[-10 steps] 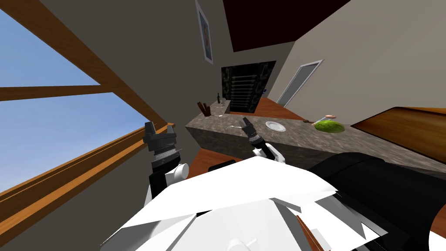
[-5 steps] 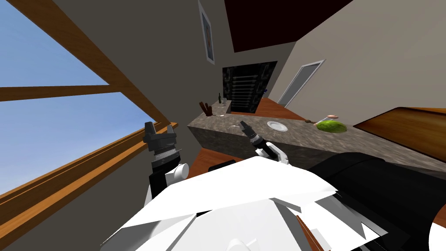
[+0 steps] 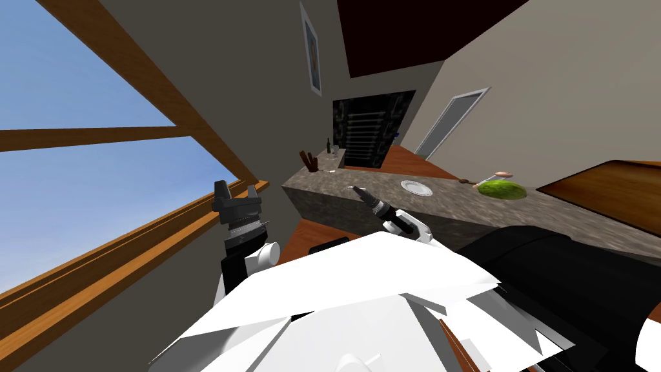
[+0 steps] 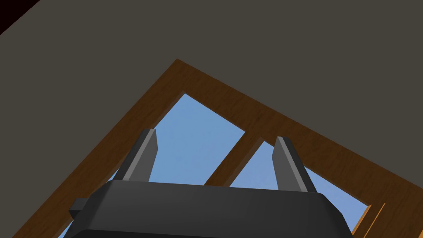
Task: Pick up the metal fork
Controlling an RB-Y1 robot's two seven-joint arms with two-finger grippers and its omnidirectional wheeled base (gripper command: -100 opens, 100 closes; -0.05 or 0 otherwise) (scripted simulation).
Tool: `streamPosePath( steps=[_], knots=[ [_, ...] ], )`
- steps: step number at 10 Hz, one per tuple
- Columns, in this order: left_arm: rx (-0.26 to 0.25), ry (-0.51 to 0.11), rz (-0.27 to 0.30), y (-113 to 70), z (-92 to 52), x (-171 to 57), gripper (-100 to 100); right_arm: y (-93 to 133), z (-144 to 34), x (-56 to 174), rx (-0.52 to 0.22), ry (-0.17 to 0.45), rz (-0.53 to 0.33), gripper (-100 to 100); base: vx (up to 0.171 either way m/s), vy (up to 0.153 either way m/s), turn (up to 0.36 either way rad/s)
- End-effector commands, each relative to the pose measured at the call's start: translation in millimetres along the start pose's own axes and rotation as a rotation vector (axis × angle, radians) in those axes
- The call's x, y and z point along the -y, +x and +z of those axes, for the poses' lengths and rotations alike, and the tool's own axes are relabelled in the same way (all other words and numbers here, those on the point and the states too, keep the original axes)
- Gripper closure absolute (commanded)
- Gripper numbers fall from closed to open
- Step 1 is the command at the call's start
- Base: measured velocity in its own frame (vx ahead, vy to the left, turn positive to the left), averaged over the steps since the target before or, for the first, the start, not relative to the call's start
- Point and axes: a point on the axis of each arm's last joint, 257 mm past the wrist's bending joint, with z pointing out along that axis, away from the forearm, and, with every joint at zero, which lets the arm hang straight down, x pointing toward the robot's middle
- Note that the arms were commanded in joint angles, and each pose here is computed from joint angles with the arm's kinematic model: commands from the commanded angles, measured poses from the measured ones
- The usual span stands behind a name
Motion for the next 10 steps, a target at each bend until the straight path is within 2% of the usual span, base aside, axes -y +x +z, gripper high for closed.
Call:
streamPosePath(
  steps=[1, 2, 3, 4, 5, 6, 7, 8, 9, 10],
  knots=[
    [0.000, 0.000, 0.000, 0.0, 0.0, 0.0, 0, 4.3, -3.4, 8.8, -0.043, 0.016, -0.031, -100, 0.035, 0.049, 0.026],
    [0.000, 0.000, 0.000, 0.0, 0.0, 0.0, 0, 12.8, -11.6, 24.7, -0.095, 0.048, -0.072, -100, 0.045, 0.061, 0.064],
    [0.000, 0.000, 0.000, 0.0, 0.0, 0.0, 0, 12.9, -12.9, 25.4, -0.112, 0.049, -0.083, -100, 0.036, 0.047, 0.040],
    [0.000, 0.000, 0.000, 0.0, 0.0, 0.0, 0, 20.0, -23.0, 42.4, -0.166, 0.082, -0.127, -100, 0.046, 0.057, 0.081],
    [0.000, 0.000, 0.000, 0.0, 0.0, 0.0, 0, 19.7, -24.3, 43.2, -0.182, 0.084, -0.138, -100, 0.046, 0.046, 0.038],
    [0.000, 0.000, 0.000, 0.0, 0.0, 0.0, 0, 25.0, -36.1, 61.1, -0.237, 0.118, -0.184, -100, 0.068, 0.048, 0.090],
    [0.000, 0.000, 0.000, 0.0, 0.0, 0.0, 0, 24.2, -37.7, 62.0, -0.254, 0.120, -0.196, -100, 0.052, 0.041, 0.043],
    [0.000, 0.000, 0.000, 0.0, 0.0, 0.0, 0, 27.5, -51.1, 80.5, -0.308, 0.156, -0.243, -100, 0.059, 0.050, 0.105],
    [0.000, 0.000, 0.000, 0.0, 0.0, 0.0, 0, 26.1, -52.9, 81.4, -0.327, 0.157, -0.256, -100, 0.055, 0.043, 0.043],
    [0.000, 0.000, 0.000, 0.0, 0.0, 0.0, 0, 27.3, -67.7, 100.1, -0.380, 0.194, -0.304, -100, 0.072, 0.054, 0.096]
  ],
)
